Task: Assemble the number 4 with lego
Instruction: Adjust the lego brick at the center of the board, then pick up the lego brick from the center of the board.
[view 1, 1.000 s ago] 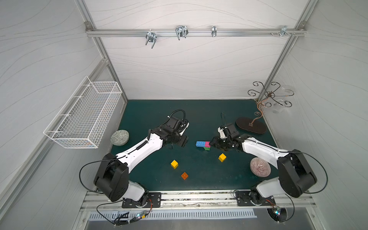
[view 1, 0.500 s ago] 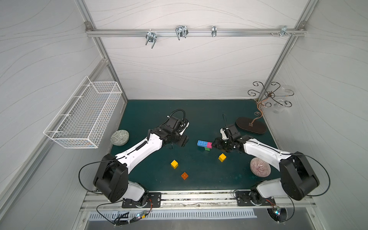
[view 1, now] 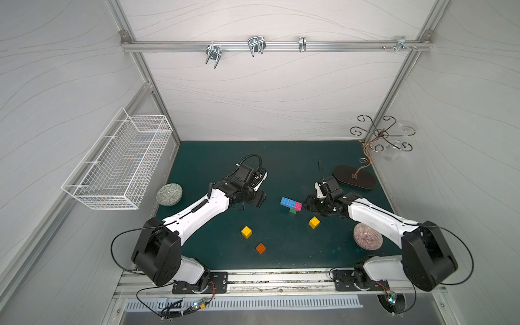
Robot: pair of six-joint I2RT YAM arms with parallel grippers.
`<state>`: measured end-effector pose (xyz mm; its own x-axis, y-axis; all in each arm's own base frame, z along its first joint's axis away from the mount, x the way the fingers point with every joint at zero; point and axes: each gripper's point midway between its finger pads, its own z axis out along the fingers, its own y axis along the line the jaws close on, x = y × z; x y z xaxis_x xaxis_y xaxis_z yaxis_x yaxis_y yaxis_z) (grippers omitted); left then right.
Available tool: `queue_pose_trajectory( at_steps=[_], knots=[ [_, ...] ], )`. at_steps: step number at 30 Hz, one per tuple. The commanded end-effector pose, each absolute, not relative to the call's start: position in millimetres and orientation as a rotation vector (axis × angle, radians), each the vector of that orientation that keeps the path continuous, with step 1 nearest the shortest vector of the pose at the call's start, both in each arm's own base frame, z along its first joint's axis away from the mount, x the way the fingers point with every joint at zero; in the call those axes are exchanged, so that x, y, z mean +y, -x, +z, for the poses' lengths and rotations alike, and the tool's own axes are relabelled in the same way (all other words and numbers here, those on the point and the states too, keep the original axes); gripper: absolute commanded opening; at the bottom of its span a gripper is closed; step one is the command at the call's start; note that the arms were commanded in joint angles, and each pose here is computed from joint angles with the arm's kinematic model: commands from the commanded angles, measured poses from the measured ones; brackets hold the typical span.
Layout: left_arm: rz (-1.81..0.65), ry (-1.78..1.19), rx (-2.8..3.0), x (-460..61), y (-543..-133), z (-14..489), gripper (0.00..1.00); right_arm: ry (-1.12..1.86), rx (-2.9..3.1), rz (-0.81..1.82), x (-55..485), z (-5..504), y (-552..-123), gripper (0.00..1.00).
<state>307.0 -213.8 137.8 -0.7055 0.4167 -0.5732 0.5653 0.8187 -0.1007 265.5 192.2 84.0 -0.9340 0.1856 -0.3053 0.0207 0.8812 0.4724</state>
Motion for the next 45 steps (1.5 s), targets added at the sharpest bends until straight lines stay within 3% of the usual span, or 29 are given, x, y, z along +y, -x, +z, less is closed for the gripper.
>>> queue_pose_trajectory(
  at_steps=[1,14,31,45],
  knots=[
    [-0.391,-0.711,2.389,-217.8,-312.9,154.5,0.67,-0.178,2.704,0.645,183.5,94.7,-261.5,0.53],
    [-0.443,-0.75,2.41,-216.7,-295.1,158.8,0.67,0.263,2.965,0.533,176.4,93.2,-218.8,0.62],
    [-0.442,-0.746,2.391,-214.1,-292.1,161.0,0.68,0.462,3.001,0.192,161.3,52.1,-209.1,0.59],
    [-0.434,-0.743,2.383,-213.2,-292.5,161.7,0.68,0.533,2.986,0.117,164.9,41.8,-211.7,0.56]
  ],
)
